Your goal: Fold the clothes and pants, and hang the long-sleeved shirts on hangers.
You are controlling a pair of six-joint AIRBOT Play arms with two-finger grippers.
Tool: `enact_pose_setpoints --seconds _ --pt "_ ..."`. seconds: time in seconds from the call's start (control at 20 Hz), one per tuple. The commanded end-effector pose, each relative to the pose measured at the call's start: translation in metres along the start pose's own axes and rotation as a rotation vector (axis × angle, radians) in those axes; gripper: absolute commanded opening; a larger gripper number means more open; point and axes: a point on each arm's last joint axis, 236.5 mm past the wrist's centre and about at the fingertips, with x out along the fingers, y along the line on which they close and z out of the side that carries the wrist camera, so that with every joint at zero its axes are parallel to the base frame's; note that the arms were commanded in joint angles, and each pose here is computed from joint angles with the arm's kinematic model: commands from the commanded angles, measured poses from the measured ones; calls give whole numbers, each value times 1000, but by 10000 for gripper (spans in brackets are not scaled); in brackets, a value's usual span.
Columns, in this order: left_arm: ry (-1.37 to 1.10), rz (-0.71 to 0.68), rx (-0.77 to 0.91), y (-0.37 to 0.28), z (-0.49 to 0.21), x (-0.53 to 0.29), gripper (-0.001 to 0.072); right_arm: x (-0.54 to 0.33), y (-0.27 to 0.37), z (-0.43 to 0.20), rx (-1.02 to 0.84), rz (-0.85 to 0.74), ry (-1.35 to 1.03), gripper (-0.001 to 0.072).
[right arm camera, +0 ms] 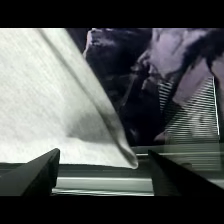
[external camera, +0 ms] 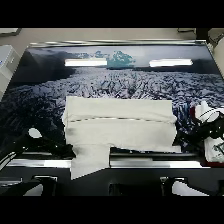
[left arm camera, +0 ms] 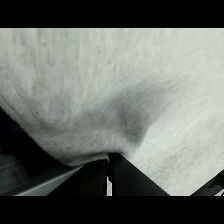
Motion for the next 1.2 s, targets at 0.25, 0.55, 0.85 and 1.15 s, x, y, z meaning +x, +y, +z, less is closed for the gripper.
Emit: enact_pose_setpoints --seconds 0.25,0.55,0.85,1.15 --pt "3 -4 0 -1 -1 -1 26 8 18 4 -4 86 -13 90" --pt "-116 -10 66 -19 27 -38 24 -18 36 7 -31 134 -87 38" --pt "-345 99 161 -40 87 -129 22 -92 57 55 19 179 -318 37" --pt "-477 137 187 -45 164 -166 23 -133 73 121 43 223 -555 37"
